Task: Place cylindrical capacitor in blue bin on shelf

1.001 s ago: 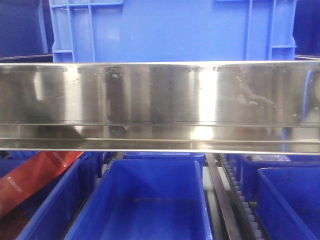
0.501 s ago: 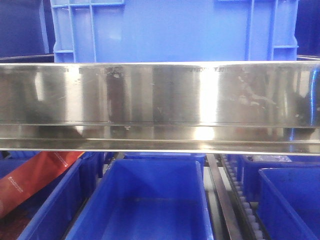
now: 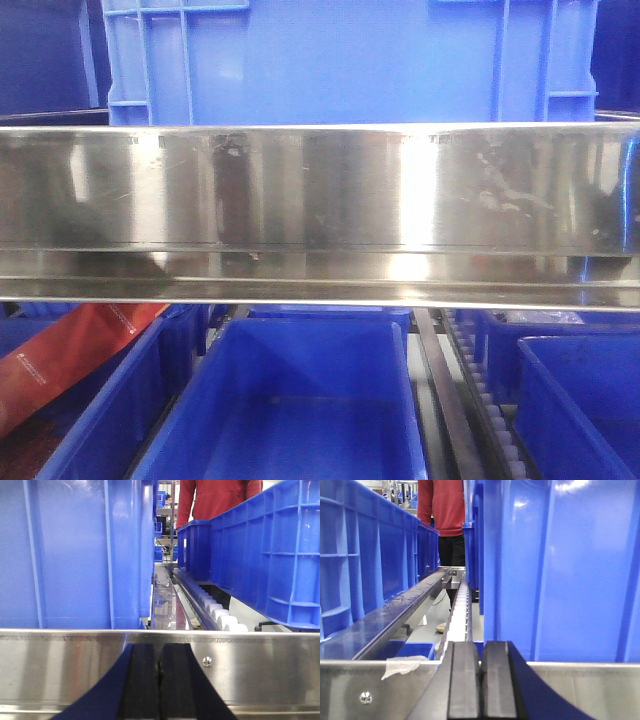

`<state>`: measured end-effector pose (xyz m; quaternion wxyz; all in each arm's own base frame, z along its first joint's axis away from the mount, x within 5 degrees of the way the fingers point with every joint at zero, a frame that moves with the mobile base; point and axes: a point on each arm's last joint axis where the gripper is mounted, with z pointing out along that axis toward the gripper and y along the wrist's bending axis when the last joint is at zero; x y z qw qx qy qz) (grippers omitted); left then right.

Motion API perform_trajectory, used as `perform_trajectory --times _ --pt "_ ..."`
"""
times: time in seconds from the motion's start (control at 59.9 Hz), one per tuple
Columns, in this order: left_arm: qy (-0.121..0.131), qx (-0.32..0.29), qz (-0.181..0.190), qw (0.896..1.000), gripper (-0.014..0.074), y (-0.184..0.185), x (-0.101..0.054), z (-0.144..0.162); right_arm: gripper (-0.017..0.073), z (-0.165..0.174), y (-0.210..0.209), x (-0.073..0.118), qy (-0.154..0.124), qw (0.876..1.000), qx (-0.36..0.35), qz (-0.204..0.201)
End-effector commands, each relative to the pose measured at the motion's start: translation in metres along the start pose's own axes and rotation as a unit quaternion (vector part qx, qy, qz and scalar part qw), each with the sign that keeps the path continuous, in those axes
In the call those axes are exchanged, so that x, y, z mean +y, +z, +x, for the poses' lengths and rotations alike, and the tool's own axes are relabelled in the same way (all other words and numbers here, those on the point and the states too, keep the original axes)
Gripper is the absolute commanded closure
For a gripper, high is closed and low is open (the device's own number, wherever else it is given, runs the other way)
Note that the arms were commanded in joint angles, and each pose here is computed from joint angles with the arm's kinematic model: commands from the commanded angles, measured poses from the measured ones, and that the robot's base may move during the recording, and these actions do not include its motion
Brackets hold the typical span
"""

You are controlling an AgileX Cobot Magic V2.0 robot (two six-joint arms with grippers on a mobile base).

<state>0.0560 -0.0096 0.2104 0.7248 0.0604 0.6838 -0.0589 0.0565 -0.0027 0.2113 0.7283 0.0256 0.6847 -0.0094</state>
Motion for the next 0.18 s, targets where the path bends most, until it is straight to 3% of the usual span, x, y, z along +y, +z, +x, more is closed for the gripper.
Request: perform_trajectory --times 0.0,0.167 --pt "-0.003 -0.012 0.0 1.0 0.0705 -0.0005 0.0 -0.0023 0.0691 -0.0019 -0.0003 -0.0005 0.001 1.0 -0.013 0.003" --pt "-0.003 -0.012 0.0 1.0 0.0705 -0.0005 0.0 -0.0023 0.0691 -0.0019 -0.0003 -0.0005 0.001 1.0 -0.013 0.003"
